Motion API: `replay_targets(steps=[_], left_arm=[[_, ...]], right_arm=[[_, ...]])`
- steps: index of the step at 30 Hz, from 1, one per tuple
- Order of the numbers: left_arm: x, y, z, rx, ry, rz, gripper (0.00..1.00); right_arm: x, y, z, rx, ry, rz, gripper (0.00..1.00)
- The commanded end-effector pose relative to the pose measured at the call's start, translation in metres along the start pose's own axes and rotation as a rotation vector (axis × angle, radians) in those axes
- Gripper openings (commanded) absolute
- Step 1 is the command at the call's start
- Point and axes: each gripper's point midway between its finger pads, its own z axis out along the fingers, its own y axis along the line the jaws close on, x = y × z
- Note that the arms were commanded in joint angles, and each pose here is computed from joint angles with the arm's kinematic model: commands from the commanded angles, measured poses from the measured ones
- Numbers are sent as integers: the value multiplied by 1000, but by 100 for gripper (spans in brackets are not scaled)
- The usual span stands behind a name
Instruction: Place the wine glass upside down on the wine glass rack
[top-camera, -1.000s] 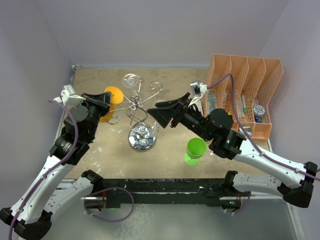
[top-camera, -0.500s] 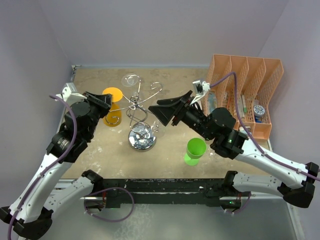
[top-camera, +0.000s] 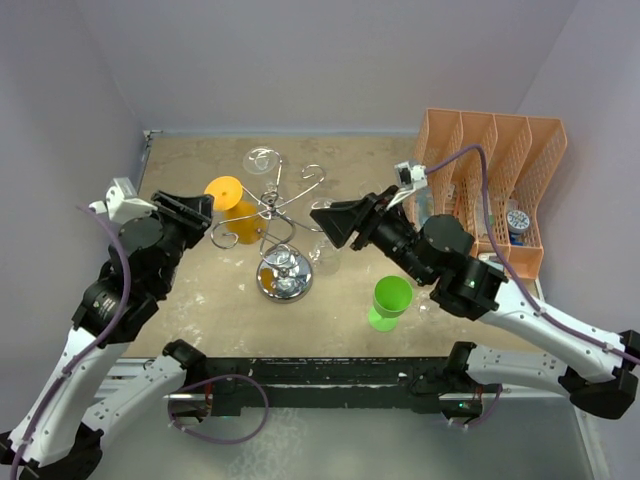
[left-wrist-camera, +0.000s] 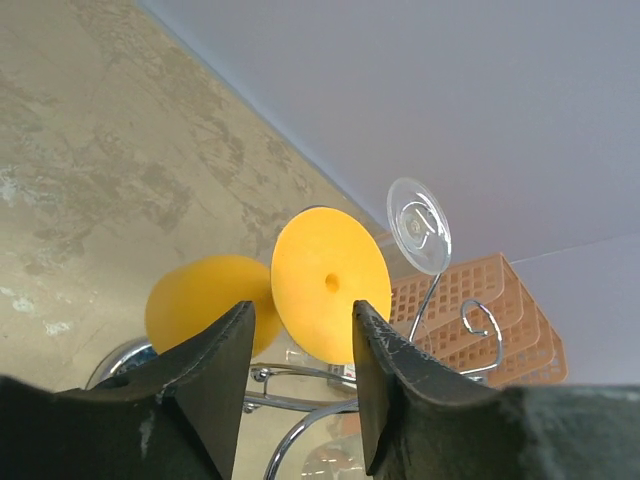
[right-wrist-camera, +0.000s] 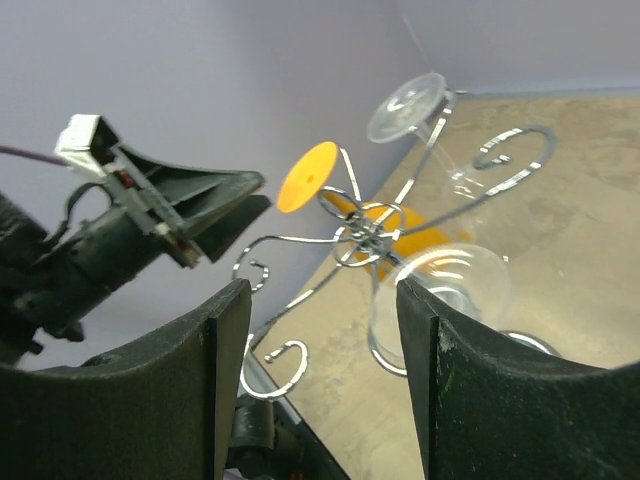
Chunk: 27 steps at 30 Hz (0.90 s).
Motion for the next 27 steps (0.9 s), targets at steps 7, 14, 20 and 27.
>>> replay_targets(steps=[7,14,20,27], left_arm=[[-47,-8,-43,54,-89,-34,50],[-65,-33,-79,277,-121,120,58],[-57,-41,-85,343,-81,224,60],[-55,-47,-88,396,-82,271,60]], right_arm=[[-4,-69,-50,361,20,-11,62],[37,-117,-97,542,165,-41,62],[88,-145,-117,634,370,-101,60],[136,-173,-123,743,525,-135,55]])
